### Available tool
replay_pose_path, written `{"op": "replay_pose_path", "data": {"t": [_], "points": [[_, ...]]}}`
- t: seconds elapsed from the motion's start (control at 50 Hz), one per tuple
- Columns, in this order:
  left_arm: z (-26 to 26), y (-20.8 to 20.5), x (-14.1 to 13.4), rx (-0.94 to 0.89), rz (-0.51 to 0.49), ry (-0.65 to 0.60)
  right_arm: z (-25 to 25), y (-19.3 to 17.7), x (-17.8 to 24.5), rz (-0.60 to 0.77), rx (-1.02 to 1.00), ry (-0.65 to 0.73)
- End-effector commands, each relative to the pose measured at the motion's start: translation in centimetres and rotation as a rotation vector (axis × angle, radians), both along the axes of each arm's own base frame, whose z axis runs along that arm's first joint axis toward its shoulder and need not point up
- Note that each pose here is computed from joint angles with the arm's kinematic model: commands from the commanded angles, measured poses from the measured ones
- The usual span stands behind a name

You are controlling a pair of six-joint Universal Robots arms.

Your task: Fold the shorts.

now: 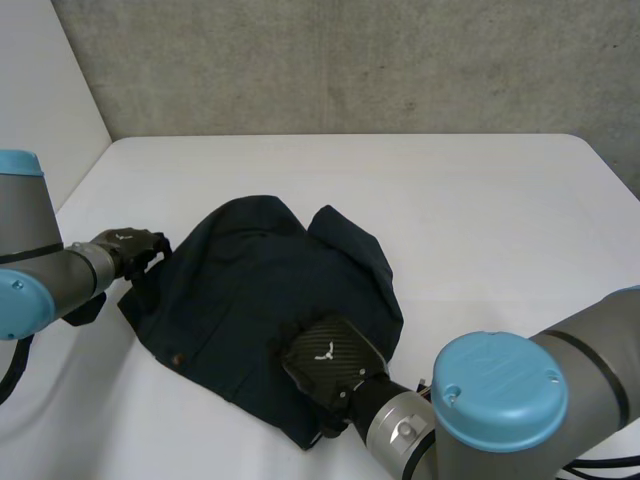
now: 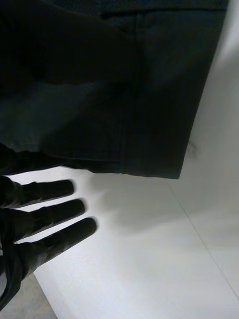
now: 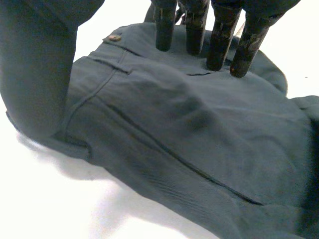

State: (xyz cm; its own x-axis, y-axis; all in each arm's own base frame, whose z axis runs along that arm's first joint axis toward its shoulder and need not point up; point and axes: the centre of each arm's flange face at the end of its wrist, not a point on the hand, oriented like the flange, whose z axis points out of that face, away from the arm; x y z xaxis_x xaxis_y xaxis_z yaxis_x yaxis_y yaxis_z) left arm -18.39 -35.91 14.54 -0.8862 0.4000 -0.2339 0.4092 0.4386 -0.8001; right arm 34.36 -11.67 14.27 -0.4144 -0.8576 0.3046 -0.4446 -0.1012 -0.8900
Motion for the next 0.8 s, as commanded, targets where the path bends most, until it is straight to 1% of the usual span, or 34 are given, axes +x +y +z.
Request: {"op": "replay_pose_path", "data": {"t": [0.02,0.2,0.3,0.38,0.44,0.52,0.54,0.56,0.62,0.64,0.7,0.72,0.74,0.8], "points": [[0.3,0.1,-0.2,-0.007,-0.006,0.003,-1.8,0.3,0.6,0.043,0.009,0.035],[0.3,0.3,-0.3,0.000,-0.008,0.000,-2.6,-0.1,1.1,0.045,0.008,0.036],[0.2,0.7,-0.5,0.023,-0.012,-0.002,-2.1,-0.9,1.4,0.026,-0.027,0.004],[0.1,1.6,-0.6,0.068,-0.016,-0.004,-1.1,-1.8,1.3,-0.007,-0.053,-0.018],[0.8,3.5,-1.4,0.127,-0.031,0.010,0.1,-2.5,1.0,-0.046,-0.081,-0.031],[2.4,6.4,-2.5,0.161,-0.033,0.062,2.4,-5.3,-0.4,-0.159,-0.160,-0.041],[2.9,7.1,-2.8,0.159,-0.034,0.078,2.6,-6.0,-0.8,-0.182,-0.176,-0.033],[3.9,8.2,-3.3,0.146,-0.040,0.104,2.9,-7.4,-1.6,-0.225,-0.217,0.001],[5.9,10.3,-4.4,0.107,-0.059,0.165,3.3,-9.5,-2.6,-0.264,-0.293,0.063],[6.4,10.8,-4.7,0.099,-0.064,0.183,3.5,-10.7,-3.1,-0.283,-0.340,0.101],[7.4,13.2,-6.2,0.100,-0.089,0.256,4.1,-13.0,-4.2,-0.323,-0.417,0.152],[7.5,13.7,-6.5,0.104,-0.093,0.275,4.7,-14.3,-4.8,-0.340,-0.469,0.177],[7.6,15.2,-7.7,0.121,-0.117,0.321,5.1,-15.0,-5.0,-0.351,-0.493,0.185],[7.5,16.7,-9.0,0.141,-0.148,0.361,6.8,-17.5,-5.5,-0.398,-0.571,0.181]]}}
